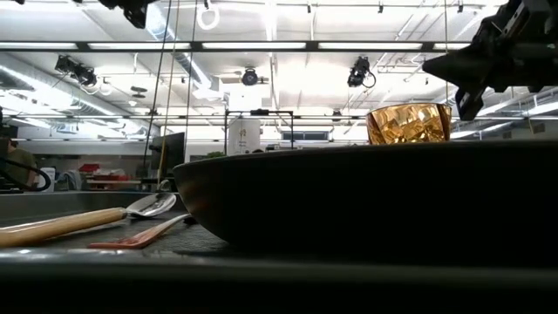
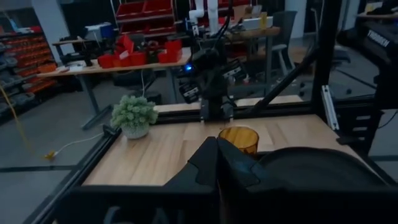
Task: Pick and place plate/cup/fork/spoon on tray
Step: Return to Home Position
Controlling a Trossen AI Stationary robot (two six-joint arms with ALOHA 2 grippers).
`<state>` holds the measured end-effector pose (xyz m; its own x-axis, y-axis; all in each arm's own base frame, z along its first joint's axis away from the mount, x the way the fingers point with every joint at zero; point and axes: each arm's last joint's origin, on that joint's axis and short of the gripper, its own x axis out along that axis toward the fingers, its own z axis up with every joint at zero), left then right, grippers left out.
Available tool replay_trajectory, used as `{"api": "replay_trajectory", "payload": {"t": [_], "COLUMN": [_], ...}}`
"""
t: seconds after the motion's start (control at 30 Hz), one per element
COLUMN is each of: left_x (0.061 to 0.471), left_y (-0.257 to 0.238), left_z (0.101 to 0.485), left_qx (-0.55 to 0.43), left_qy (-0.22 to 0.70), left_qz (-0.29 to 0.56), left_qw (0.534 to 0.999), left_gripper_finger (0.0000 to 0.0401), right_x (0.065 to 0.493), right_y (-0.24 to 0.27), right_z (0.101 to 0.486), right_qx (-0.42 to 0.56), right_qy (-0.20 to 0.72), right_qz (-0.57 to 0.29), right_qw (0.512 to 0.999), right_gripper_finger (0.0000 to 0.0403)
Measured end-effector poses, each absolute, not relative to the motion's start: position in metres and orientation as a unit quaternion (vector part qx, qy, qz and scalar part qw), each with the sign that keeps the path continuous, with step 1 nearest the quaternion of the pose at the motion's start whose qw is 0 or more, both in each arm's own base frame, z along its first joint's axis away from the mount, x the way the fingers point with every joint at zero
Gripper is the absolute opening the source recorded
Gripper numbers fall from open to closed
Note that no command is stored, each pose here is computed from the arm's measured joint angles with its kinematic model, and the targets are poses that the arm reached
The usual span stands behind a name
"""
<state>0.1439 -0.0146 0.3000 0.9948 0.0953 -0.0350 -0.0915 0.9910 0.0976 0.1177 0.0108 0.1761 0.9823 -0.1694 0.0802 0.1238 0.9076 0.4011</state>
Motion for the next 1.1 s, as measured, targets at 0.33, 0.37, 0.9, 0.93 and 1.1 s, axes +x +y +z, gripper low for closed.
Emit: {"api": "replay_trajectory", "payload": {"t": [0.33, 0.37, 0.9, 0.93, 1.1], "left_x": [0.136, 0.136, 0.136, 0.136, 0.135], "left_y": [-0.013, -0.013, -0.013, -0.013, -0.013], "left_z": [0.304, 0.304, 0.304, 0.304, 0.292], "left_qx": [0.040, 0.028, -0.075, -0.079, -0.057], "left_qy": [0.007, 0.007, -0.003, -0.003, 0.032], "left_qz": [0.053, 0.052, 0.053, 0.053, 0.085], "left_qw": [0.998, 0.998, 0.996, 0.995, 0.994], "left_gripper_finger": [0.0009, 0.0009, 0.0009, 0.0009, 0.0009], "right_x": [0.118, 0.118, 0.118, 0.118, 0.118], "right_y": [0.011, 0.011, 0.011, 0.011, 0.011], "right_z": [0.176, 0.176, 0.176, 0.176, 0.176], "right_qx": [-0.006, -0.012, -0.017, -0.017, -0.017], "right_qy": [-0.039, -0.038, -0.038, -0.038, -0.038], "right_qz": [-0.087, -0.087, -0.087, -0.087, -0.087], "right_qw": [0.995, 0.995, 0.995, 0.995, 0.995], "right_gripper_finger": [0.0011, 0.0011, 0.0011, 0.0011, 0.0011]}}
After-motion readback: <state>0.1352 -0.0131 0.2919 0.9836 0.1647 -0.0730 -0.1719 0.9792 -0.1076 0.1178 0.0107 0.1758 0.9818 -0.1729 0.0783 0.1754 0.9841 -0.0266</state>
